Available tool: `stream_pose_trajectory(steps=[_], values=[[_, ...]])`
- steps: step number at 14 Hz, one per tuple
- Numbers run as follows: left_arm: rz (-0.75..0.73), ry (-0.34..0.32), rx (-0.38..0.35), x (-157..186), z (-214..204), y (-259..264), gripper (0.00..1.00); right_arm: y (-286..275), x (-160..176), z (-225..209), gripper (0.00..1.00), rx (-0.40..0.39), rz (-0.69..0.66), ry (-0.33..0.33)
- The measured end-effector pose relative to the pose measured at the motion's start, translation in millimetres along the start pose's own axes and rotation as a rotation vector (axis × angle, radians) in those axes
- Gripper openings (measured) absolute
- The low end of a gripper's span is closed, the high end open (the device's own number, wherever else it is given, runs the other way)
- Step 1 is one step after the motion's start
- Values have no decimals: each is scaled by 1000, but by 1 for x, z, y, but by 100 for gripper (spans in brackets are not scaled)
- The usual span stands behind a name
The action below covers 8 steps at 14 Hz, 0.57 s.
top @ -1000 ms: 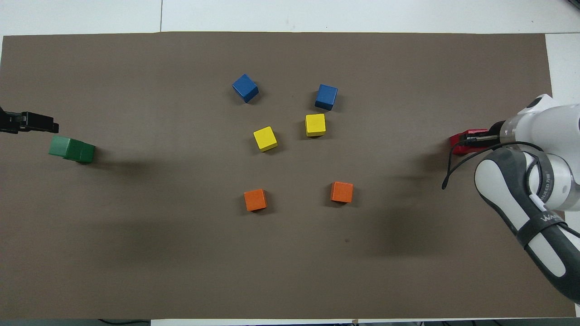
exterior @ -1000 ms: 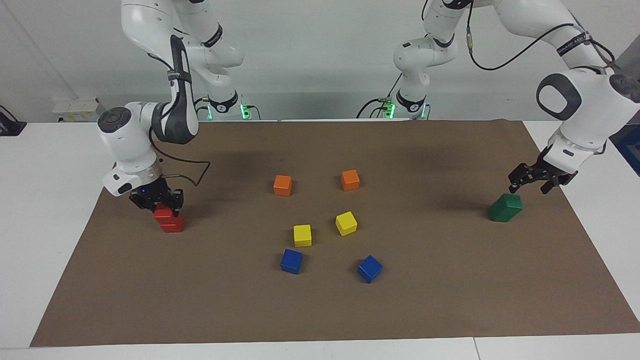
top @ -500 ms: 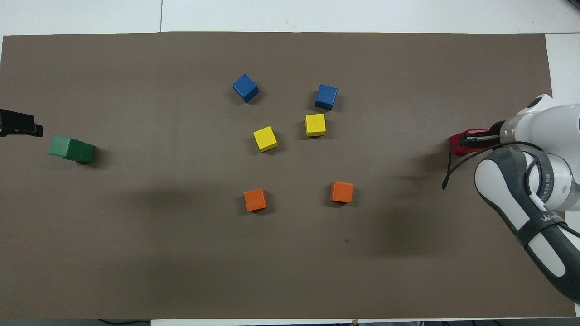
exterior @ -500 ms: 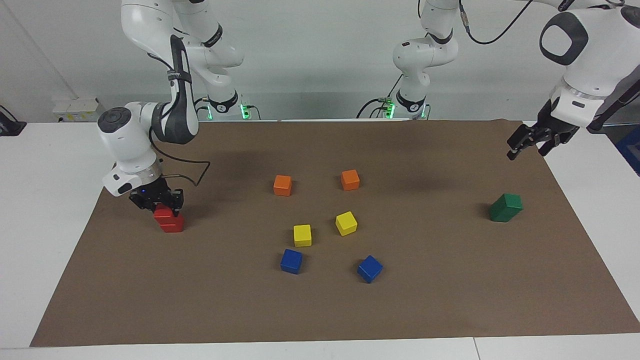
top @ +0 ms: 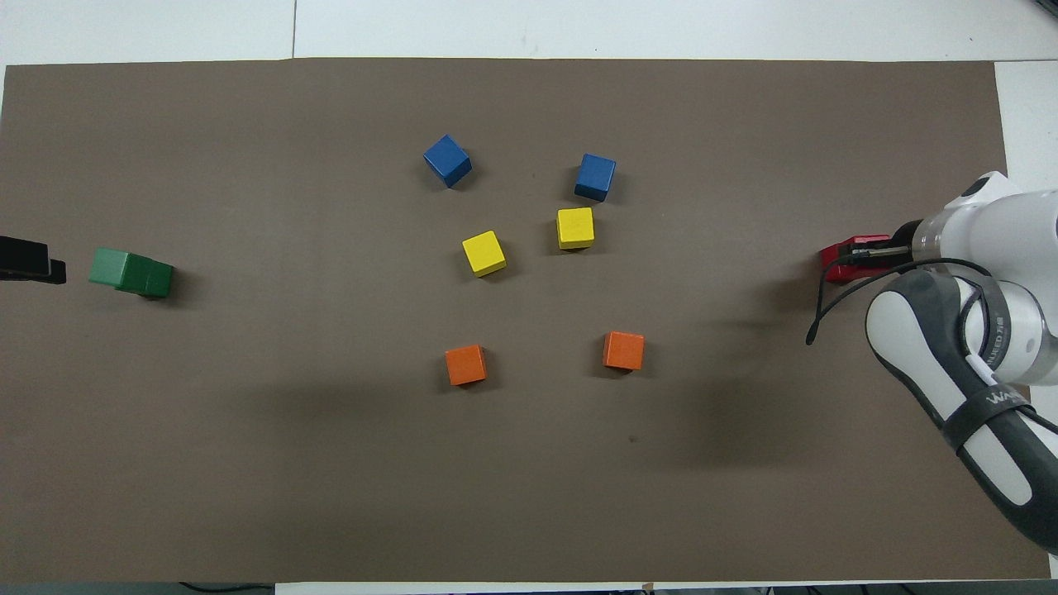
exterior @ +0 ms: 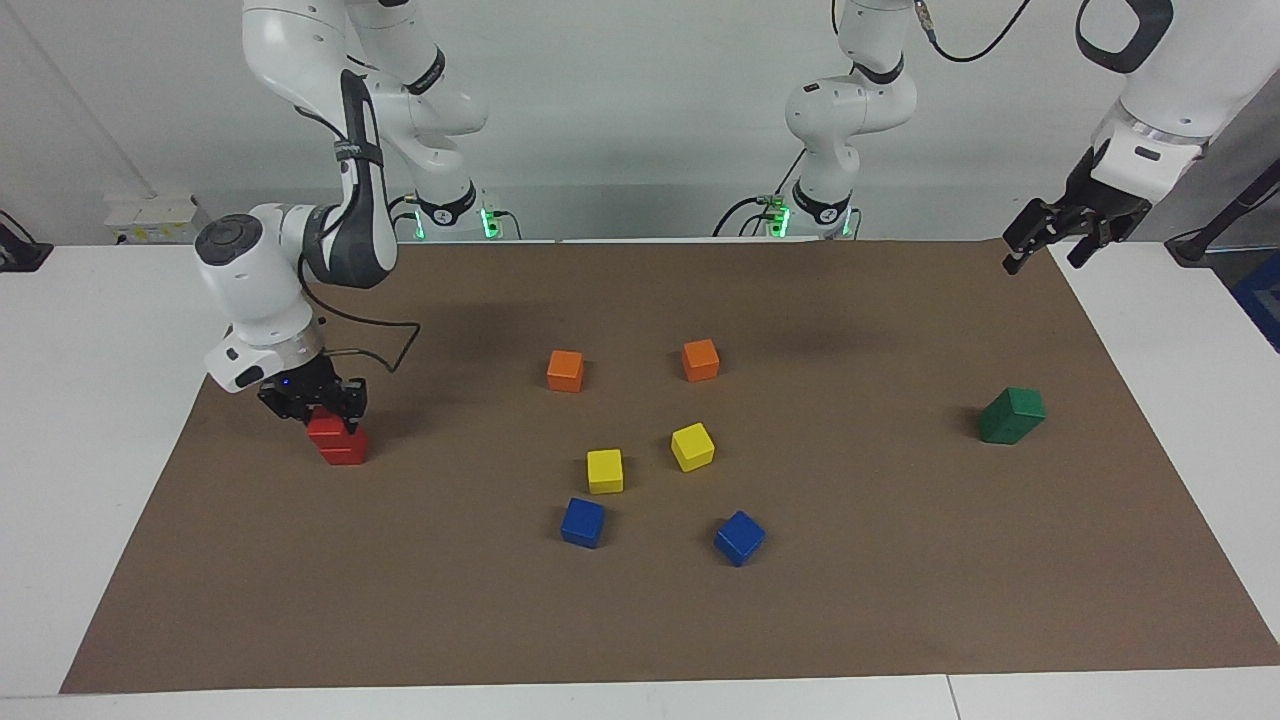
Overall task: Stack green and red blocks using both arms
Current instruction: 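Open the left gripper and withdraw it from the green stack, then open the right gripper and withdraw it from the red stack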
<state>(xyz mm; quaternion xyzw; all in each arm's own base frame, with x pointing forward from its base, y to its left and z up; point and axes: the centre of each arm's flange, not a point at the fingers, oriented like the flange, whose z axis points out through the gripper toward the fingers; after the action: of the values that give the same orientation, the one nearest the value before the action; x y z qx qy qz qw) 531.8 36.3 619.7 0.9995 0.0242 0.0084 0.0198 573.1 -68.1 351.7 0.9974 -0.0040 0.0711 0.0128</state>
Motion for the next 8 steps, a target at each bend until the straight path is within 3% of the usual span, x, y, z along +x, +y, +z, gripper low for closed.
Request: stream_pose_trajectory(steps=[3,4,8], values=[[21,-14,1,-3,0,11,100,0,2,-2,96,-2,0,20],[28,-18,5,-4,-1,14,100,0,2,-2,100,-2,0,21],[43,-27,11,-8,-3,22,100,-1,5,-6,100,-2,1,23]])
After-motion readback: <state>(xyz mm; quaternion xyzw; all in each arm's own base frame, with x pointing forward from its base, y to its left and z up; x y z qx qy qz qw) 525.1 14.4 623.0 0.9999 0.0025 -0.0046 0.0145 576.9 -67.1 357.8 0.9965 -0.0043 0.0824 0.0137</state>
